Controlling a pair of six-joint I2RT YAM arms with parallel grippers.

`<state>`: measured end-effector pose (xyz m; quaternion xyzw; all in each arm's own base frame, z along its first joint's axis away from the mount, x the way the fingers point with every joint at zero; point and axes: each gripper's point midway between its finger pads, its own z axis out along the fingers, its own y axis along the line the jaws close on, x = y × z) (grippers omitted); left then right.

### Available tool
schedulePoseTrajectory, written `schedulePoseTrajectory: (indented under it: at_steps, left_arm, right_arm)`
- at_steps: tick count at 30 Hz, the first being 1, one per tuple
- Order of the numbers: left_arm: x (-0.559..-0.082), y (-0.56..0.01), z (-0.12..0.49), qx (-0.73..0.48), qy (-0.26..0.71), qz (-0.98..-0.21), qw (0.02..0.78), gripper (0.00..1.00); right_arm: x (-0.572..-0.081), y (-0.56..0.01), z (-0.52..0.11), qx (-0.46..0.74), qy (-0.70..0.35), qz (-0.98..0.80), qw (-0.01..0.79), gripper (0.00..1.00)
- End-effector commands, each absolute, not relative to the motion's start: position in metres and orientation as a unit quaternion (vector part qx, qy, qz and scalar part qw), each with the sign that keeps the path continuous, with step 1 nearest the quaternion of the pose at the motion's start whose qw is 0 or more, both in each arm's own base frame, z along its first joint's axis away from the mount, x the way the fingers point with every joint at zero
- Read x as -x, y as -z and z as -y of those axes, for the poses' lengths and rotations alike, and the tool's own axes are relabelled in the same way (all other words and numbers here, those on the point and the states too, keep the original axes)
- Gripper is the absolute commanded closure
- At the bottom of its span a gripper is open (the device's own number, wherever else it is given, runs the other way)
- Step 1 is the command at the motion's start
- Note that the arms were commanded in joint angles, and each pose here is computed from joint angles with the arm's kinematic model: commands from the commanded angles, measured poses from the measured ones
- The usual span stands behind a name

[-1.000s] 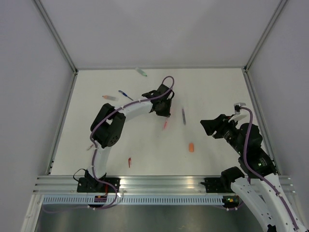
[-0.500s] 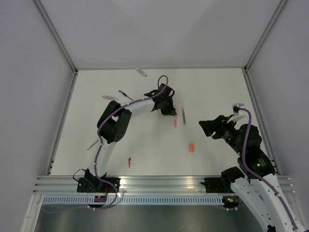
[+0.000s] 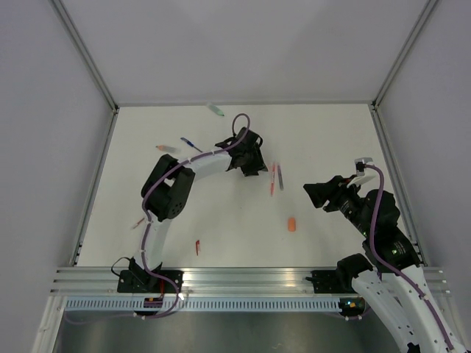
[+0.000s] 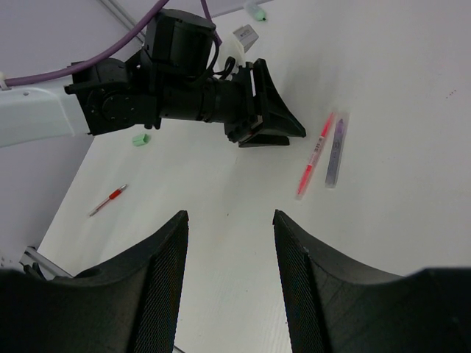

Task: Insert the pens into the pen caps
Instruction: Move the pen to the center of the board.

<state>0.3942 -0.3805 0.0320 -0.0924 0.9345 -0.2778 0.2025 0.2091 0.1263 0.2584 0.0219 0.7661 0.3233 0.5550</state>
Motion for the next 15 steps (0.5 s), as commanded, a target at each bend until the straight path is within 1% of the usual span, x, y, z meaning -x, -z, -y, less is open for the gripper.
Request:
schedulePoseTrajectory:
  at_steps: [1, 3, 4, 6, 7, 8, 11, 13, 15]
  left_arm:
    - [-0.416, -0.079, 0.331, 0.133, 0.217, -0.929, 0.269, 0.52]
    - [-0.426, -0.098, 0.302, 0.184, 0.199, -0.92, 0.285, 0.5]
    - [-0.437, -0.102, 0.28, 0.222, 0.194, -0.912, 0.284, 0.49]
    - [-0.44, -0.106, 0.253, 0.259, 0.184, -0.906, 0.279, 0.46]
    - [-0.45, -0.106, 0.232, 0.276, 0.18, -0.902, 0.28, 0.45]
    - [-0.452, -0.107, 0.22, 0.284, 0.172, -0.902, 0.275, 0.41]
    - [-0.467, -0.097, 0.177, 0.308, 0.13, -0.901, 0.278, 0.41]
    - [-0.471, -0.082, 0.154, 0.335, 0.104, -0.898, 0.266, 0.41]
    - [-0.474, -0.076, 0.147, 0.34, 0.094, -0.901, 0.253, 0.4]
  right_arm:
    - [-0.209, -0.269, -0.126, -0.014, -0.325, -0.754, 0.571, 0.44]
    - [-0.21, -0.269, -0.126, -0.011, -0.324, -0.754, 0.572, 0.44]
    - [-0.21, -0.269, -0.126, -0.011, -0.325, -0.753, 0.572, 0.44]
    - [-0.21, -0.268, -0.127, -0.008, -0.325, -0.754, 0.571, 0.44]
    - [-0.21, -0.268, -0.127, -0.005, -0.325, -0.753, 0.573, 0.44]
    - [-0.21, -0.267, -0.128, -0.002, -0.325, -0.754, 0.572, 0.44]
    - [-0.212, -0.266, -0.128, 0.0, -0.322, -0.753, 0.574, 0.44]
    - [-0.212, -0.268, -0.129, 0.004, -0.322, -0.753, 0.574, 0.44]
    - [-0.213, -0.268, -0.129, 0.005, -0.32, -0.753, 0.575, 0.44]
